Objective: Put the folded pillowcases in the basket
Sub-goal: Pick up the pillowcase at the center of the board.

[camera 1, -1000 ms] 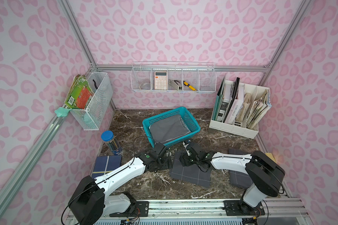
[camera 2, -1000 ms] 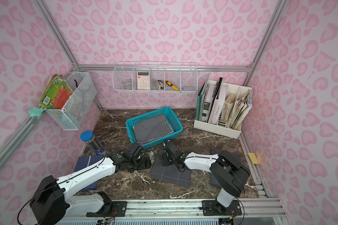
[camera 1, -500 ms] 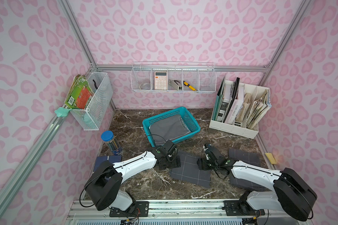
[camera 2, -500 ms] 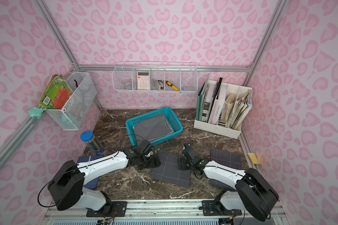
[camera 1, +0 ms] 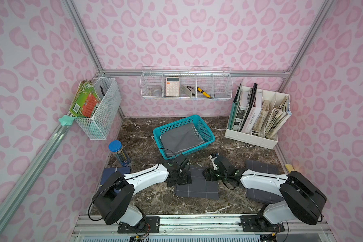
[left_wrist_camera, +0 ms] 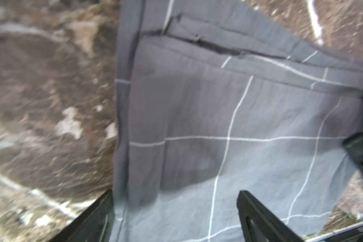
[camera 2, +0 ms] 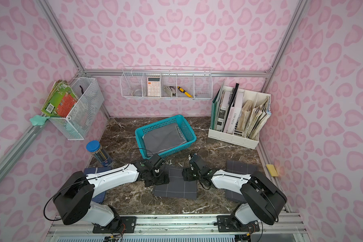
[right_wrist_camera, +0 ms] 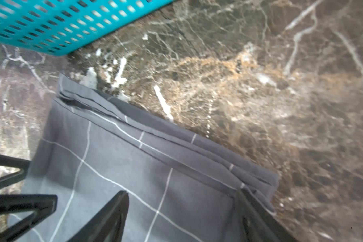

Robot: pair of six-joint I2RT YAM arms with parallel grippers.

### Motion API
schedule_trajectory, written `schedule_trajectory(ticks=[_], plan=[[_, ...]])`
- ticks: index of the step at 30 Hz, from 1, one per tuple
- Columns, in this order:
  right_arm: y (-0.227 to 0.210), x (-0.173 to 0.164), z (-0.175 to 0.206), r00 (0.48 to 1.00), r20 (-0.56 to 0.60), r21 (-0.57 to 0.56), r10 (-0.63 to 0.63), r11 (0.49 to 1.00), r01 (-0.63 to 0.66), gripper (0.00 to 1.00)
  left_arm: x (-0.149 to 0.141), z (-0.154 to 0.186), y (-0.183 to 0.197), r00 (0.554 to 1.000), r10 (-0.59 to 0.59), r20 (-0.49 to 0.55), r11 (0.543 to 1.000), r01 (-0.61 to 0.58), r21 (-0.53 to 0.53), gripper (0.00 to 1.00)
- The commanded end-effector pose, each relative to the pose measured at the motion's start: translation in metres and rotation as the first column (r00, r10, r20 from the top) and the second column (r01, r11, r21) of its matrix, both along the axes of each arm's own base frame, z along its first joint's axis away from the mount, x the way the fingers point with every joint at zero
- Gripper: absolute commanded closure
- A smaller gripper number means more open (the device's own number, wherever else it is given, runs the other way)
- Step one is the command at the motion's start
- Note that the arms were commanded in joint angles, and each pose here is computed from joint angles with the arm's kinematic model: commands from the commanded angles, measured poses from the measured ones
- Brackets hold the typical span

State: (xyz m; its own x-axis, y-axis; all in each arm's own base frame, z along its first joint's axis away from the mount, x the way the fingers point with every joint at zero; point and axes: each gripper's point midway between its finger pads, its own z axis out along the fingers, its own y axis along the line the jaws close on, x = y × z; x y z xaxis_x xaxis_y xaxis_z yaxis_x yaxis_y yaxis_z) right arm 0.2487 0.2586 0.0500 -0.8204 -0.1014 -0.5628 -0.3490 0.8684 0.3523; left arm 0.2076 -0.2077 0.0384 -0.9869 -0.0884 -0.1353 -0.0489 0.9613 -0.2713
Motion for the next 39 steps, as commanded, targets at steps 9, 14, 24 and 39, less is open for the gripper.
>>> schedule_trajectory(ticks=[9,14,24,39], plan=[[-0.047,-0.014,0.004,0.995,-0.01,0.0,-0.095,0.995,0.095,0.17,0.002,-0.007,0.012,0.999,0.035,0.026,0.998,-0.036,0.042,0.11],[-0.047,-0.028,-0.007,0.993,-0.074,0.042,-0.096,0.994,0.099,0.19,0.01,-0.005,0.005,0.999,0.023,0.031,0.999,-0.024,0.038,0.15],[-0.037,-0.043,-0.023,0.988,-0.131,0.069,-0.086,0.993,0.096,0.23,0.006,-0.024,0.014,0.999,0.046,-0.006,0.995,-0.045,0.087,0.25],[-0.021,-0.045,-0.032,0.991,-0.116,-0.004,-0.069,0.998,0.069,0.55,0.006,-0.022,-0.002,1.0,0.013,0.015,1.0,-0.013,0.009,0.67]])
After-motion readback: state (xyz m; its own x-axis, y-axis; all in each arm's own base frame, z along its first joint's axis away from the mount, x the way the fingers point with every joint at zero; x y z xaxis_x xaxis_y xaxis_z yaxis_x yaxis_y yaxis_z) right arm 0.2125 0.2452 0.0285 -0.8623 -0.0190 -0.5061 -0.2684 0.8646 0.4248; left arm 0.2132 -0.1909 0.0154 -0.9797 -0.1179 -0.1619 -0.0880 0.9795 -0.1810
